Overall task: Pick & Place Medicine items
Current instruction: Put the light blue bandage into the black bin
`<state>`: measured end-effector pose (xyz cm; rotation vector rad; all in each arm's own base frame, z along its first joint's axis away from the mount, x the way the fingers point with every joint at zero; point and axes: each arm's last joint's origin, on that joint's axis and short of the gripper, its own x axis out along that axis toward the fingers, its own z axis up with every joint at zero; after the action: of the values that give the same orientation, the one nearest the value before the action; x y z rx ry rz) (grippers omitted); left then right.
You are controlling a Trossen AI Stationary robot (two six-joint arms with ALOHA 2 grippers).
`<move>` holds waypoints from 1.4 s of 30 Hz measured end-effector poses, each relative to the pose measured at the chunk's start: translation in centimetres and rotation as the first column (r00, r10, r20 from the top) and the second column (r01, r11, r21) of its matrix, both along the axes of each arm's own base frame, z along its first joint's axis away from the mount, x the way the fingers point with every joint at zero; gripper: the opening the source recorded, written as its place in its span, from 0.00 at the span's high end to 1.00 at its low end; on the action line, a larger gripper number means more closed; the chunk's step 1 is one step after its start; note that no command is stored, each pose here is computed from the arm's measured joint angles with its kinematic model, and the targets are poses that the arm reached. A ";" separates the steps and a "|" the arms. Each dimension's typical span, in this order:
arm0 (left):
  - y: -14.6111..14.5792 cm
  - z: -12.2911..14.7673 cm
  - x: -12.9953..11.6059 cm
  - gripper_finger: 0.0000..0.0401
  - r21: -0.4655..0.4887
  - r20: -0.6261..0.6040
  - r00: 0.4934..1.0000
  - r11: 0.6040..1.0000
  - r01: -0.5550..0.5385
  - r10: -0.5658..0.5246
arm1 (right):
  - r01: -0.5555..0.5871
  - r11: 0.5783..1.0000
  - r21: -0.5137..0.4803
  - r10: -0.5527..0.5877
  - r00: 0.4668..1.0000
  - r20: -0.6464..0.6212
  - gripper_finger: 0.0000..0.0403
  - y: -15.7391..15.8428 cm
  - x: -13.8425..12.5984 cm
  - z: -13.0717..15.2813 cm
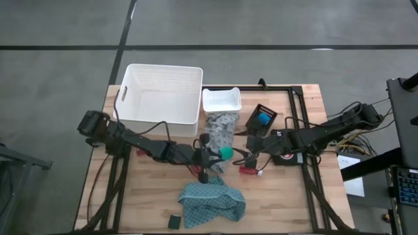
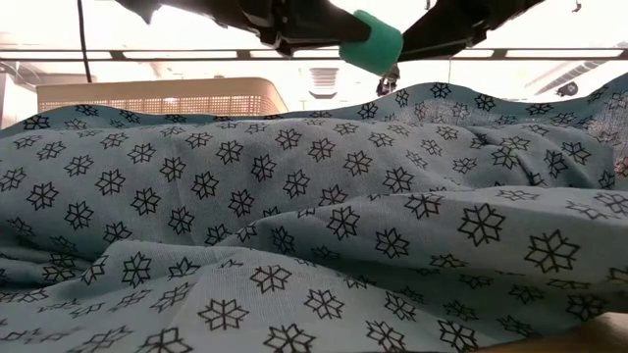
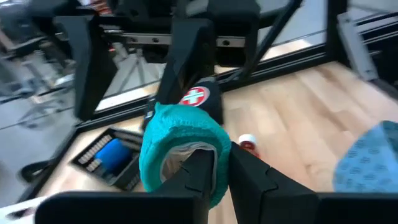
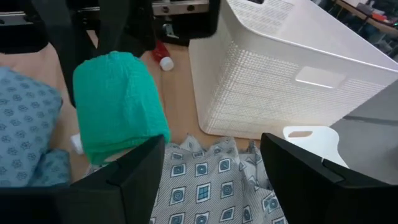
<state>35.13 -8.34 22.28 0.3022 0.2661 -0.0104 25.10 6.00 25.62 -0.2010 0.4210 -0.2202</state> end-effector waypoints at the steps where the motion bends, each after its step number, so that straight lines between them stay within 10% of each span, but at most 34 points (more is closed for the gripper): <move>1: 0.2 0.0 0.1 0.88 -0.008 -0.002 1.000 1.000 0.019 -0.019 | -0.001 1.000 0.000 0.001 1.000 -0.001 0.36 0.0 0.0 0.0; 42: 1.9 0.7 0.1 0.88 0.007 0.003 0.991 0.991 0.131 -0.132 | -0.220 0.975 -0.028 0.221 0.972 0.072 0.44 3.7 -0.9 1.0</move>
<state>35.27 -6.45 22.95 0.3258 0.2427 -0.1391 24.16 9.74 26.63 -0.2568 0.3187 -0.0132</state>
